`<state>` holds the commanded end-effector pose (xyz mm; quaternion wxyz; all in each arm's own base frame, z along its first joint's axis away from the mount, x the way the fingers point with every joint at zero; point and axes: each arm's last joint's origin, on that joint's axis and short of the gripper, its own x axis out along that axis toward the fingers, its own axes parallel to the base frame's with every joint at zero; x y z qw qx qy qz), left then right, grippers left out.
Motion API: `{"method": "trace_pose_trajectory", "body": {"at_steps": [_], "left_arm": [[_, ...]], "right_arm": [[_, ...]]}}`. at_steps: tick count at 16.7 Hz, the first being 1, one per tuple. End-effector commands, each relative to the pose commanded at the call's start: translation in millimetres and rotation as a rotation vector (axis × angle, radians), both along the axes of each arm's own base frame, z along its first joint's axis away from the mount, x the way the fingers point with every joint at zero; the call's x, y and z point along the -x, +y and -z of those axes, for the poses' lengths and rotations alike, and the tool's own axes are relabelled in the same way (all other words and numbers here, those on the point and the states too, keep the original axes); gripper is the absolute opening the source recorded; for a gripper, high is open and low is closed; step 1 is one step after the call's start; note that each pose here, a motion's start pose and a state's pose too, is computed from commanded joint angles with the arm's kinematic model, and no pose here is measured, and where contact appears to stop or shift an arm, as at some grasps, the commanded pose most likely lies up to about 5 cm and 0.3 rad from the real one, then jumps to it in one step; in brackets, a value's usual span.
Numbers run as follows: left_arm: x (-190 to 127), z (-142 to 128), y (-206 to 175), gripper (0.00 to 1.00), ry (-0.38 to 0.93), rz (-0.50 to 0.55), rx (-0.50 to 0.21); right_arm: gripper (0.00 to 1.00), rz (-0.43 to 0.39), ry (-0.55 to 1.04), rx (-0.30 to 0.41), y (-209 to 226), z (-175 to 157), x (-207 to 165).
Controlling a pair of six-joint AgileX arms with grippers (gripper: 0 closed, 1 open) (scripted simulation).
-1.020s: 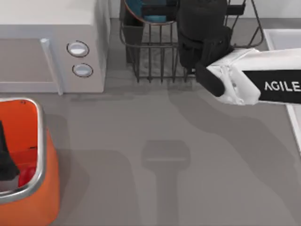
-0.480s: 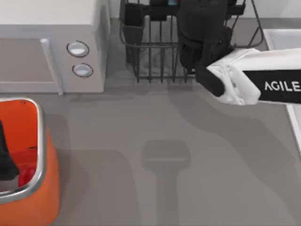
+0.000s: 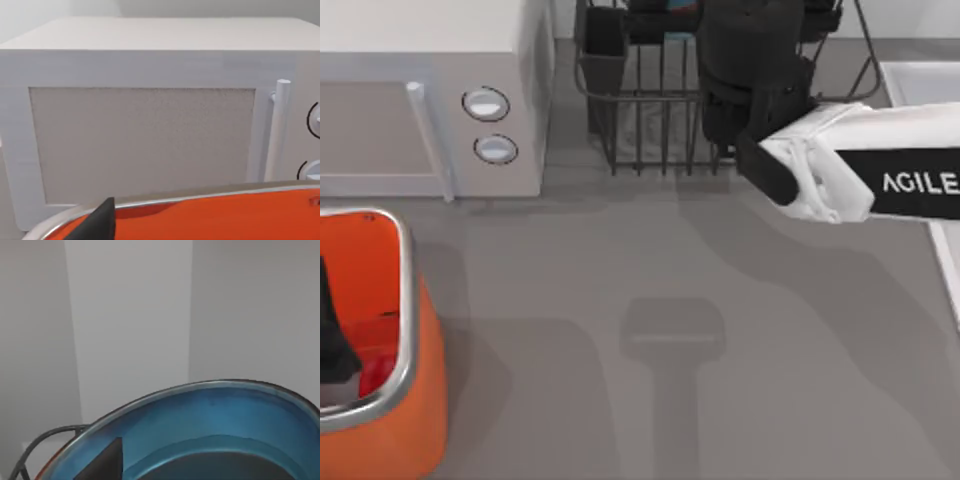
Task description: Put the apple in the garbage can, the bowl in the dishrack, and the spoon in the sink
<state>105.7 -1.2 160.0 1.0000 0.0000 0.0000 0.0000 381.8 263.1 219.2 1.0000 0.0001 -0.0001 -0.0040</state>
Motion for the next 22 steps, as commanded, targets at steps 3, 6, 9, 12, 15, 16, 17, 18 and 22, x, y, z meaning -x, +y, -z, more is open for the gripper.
{"method": "trace_pose_trajectory", "body": {"at_steps": [3, 6, 9, 12, 15, 16, 17, 18, 22], "left_arm": [[0.0, 0.0, 0.0, 1.00, 0.000, 0.000, 0.000], [0.0, 0.0, 0.0, 1.00, 0.000, 0.000, 0.000], [0.0, 0.0, 0.0, 1.00, 0.000, 0.000, 0.000], [0.0, 0.0, 0.0, 1.00, 0.000, 0.000, 0.000], [0.0, 0.0, 0.0, 1.00, 0.000, 0.000, 0.000], [0.0, 0.0, 0.0, 1.00, 0.000, 0.000, 0.000], [0.0, 0.0, 0.0, 1.00, 0.000, 0.000, 0.000], [0.0, 0.0, 0.0, 1.00, 0.000, 0.000, 0.000], [0.0, 0.0, 0.0, 1.00, 0.000, 0.000, 0.000]], "right_arm": [[1.00, -0.014, 0.003, 0.000, -8.2, -3.5, 2.4], [1.00, -0.053, 0.021, 0.002, -40.5, -15.2, 15.4], [1.00, -0.095, 0.048, 0.008, -91.2, -31.2, 45.9], [1.00, -0.123, 0.075, 0.012, -150.1, -42.1, 97.9], [1.00, -0.130, 0.091, 0.013, -200.8, -32.6, 163.6], [1.00, -0.128, 0.091, 0.013, -213.8, -24.5, 184.8], [1.00, -0.124, 0.089, 0.012, -224.6, -14.7, 204.0], [1.00, -0.117, 0.085, 0.011, -233.5, -3.9, 220.7], [1.00, -0.074, 0.059, 0.007, -253.9, 37.6, 260.9]]}}
